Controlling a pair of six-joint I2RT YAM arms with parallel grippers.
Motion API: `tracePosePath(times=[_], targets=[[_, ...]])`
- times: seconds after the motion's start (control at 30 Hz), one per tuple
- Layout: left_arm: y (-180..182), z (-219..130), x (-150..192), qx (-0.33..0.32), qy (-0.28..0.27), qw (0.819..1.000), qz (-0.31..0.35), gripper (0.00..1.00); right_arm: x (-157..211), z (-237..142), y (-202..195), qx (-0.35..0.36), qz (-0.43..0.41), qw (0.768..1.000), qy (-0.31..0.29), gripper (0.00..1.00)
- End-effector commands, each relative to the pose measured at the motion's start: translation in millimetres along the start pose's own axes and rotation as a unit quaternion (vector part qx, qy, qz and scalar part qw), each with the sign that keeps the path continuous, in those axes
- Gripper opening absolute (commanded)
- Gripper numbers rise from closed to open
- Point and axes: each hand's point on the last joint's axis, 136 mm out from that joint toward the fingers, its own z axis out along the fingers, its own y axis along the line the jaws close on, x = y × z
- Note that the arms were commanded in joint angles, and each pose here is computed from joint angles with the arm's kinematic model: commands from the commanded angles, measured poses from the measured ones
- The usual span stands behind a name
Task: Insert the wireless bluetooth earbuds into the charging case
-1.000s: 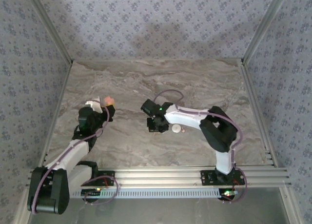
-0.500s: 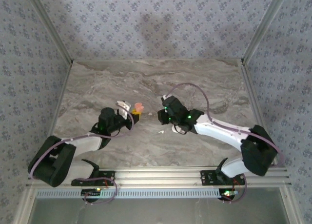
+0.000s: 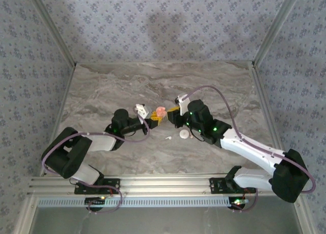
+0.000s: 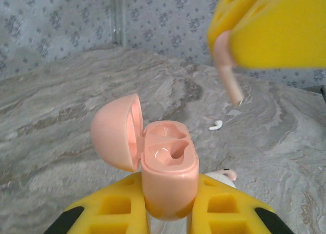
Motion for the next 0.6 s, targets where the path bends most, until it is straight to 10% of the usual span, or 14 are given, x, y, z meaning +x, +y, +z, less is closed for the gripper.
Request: tracePosePath(times=[0.0, 0.57], targets=[[-14.0, 3.9, -20.8, 0.034, -0.024, 0.998, 0.048, 0.12, -20.0, 1.1, 21.8, -0.043, -0.029, 0.998, -0.025, 0.21], [-20.5, 2.1, -31.4, 0.034, -0.024, 0.997, 0.058, 0.12, -25.3, 8.2, 17.5, -0.029, -0.03, 0.998, -0.043, 0.21]])
